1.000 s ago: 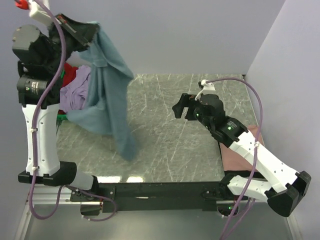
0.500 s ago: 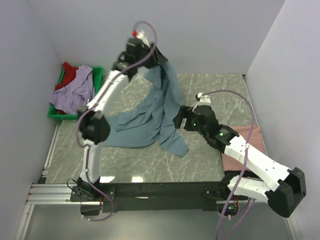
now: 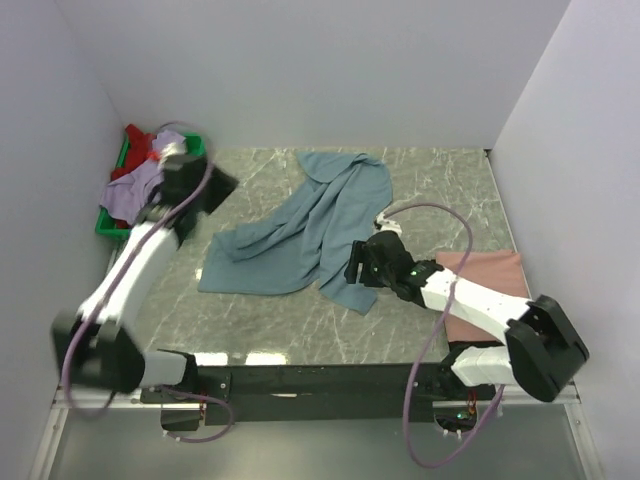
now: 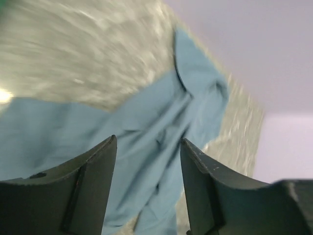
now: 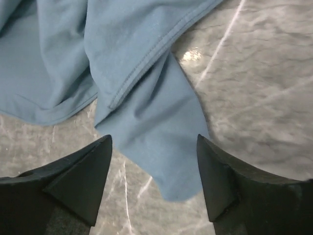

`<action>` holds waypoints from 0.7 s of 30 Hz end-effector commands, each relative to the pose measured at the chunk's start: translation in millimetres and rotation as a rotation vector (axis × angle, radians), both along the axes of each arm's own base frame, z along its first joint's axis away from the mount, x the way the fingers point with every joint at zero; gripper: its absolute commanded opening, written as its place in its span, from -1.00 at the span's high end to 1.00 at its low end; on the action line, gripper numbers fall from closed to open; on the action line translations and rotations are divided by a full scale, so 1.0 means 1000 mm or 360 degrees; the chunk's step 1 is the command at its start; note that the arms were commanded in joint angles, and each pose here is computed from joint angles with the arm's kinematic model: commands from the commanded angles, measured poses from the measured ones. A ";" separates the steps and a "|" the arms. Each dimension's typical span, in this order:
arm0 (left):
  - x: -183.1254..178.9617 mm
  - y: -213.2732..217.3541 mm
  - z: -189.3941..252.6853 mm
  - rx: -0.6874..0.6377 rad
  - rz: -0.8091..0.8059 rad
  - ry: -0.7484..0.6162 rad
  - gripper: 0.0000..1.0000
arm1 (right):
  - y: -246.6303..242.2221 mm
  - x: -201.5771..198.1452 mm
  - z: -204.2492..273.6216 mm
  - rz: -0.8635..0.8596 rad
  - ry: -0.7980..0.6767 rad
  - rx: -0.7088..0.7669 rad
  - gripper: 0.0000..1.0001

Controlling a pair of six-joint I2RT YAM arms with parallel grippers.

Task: Fold and stack the t-shirts
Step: Move the tshirt to the center of the board

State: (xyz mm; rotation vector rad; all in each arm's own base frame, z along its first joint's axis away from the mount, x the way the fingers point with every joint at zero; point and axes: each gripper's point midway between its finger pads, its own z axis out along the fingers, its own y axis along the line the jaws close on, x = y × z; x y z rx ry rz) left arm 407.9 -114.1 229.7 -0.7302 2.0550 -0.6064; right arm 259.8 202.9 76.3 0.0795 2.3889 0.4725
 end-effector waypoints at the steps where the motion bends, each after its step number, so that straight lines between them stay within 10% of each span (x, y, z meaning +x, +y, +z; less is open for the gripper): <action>1: -0.038 0.050 -0.032 0.0004 0.0281 0.0088 -0.20 | 0.034 0.029 0.024 0.0007 -0.0093 0.0186 -0.46; 21: -0.129 0.107 -0.152 0.0017 0.0599 0.0596 -0.05 | 0.080 0.024 -0.008 0.0006 0.0180 0.0484 -0.01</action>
